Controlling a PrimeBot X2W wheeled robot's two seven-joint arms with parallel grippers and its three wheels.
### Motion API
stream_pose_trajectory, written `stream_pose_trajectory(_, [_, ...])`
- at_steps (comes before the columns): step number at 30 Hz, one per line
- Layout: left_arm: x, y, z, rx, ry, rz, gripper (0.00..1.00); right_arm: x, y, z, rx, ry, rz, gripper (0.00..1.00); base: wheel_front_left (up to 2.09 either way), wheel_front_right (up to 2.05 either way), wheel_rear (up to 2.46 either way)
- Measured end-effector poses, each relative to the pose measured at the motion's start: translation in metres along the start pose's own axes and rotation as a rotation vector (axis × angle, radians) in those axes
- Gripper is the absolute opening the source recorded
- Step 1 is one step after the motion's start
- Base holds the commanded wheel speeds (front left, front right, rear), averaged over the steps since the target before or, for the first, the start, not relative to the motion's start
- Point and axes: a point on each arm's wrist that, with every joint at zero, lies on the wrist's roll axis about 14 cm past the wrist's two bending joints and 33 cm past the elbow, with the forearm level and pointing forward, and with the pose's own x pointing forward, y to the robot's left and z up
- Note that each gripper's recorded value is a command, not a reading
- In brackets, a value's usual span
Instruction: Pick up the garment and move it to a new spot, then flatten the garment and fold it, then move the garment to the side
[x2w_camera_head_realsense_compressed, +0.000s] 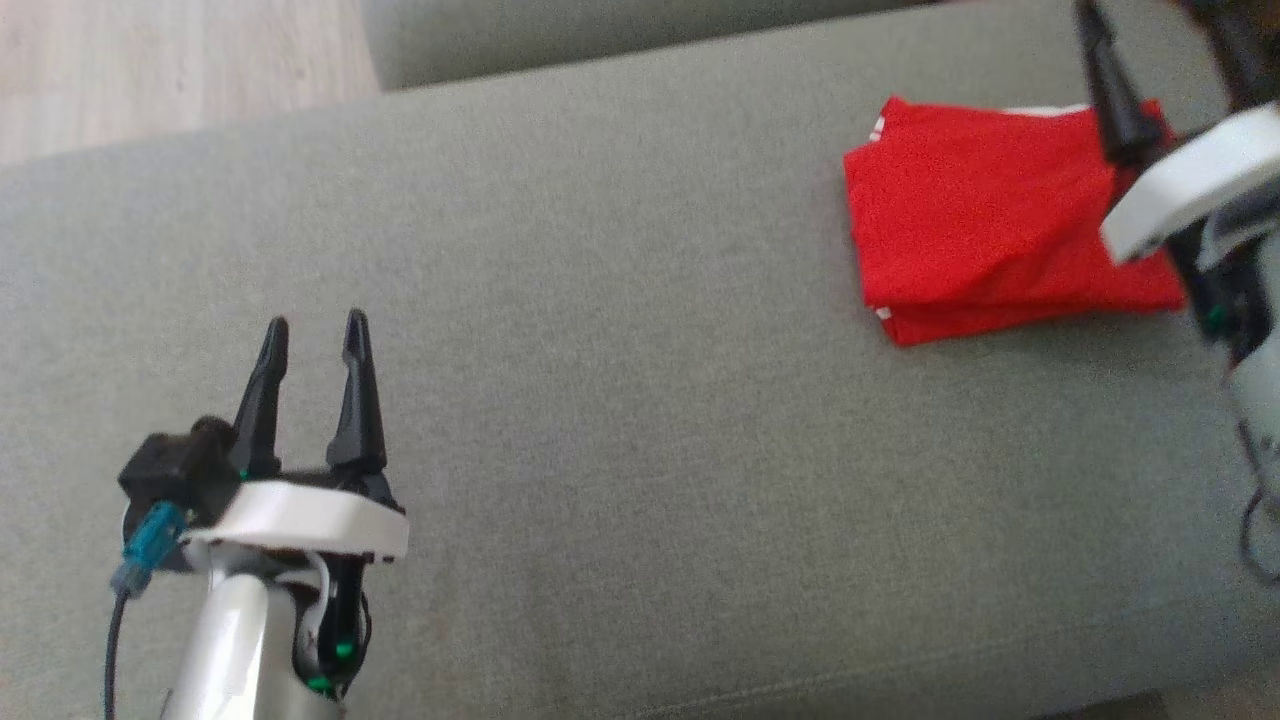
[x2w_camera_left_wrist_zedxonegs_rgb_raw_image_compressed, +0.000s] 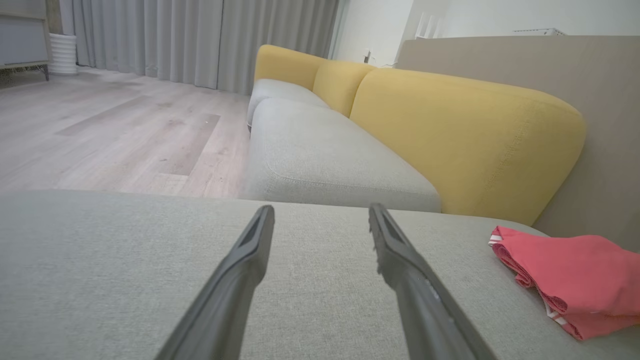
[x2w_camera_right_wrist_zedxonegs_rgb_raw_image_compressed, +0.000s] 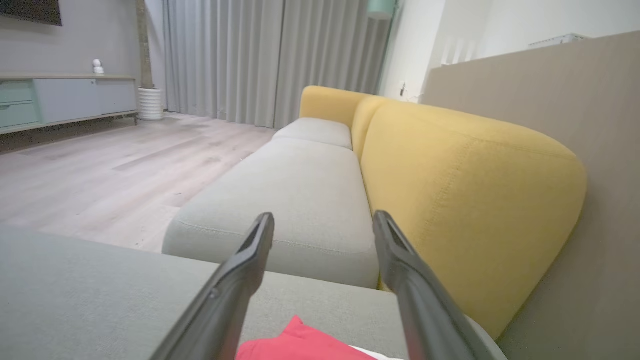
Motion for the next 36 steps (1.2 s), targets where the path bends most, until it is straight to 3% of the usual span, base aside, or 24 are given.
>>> stream_pose_trajectory(3, [-0.013,0.002,0.007,0.005,-0.012,0.017,1.00,-0.020,0.019,0.002,0.056,-0.039,0.020,1.00,0.00,0.00,0.00])
stream_pose_trajectory(8, [-0.031,0.011,0.010,0.011,-0.010,0.049,1.00,-0.055,0.051,-0.025,0.116,-0.018,0.046,1.00,0.00,0.00,0.00])
stream_pose_trajectory(17, [-0.049,0.035,0.006,0.094,0.018,0.129,1.00,-0.081,0.101,-0.063,0.242,0.000,0.074,1.00,0.00,0.00,0.00])
stream_pose_trajectory(22, [-0.057,0.049,0.002,0.149,0.042,0.163,1.00,-0.086,0.108,-0.081,0.292,0.023,0.053,1.00,0.00,0.00,0.00])
stream_pose_trajectory(36, [-0.053,0.054,-0.003,0.154,0.061,0.157,1.00,-0.086,0.116,-0.097,0.312,0.059,0.047,1.00,0.00,0.00,0.00])
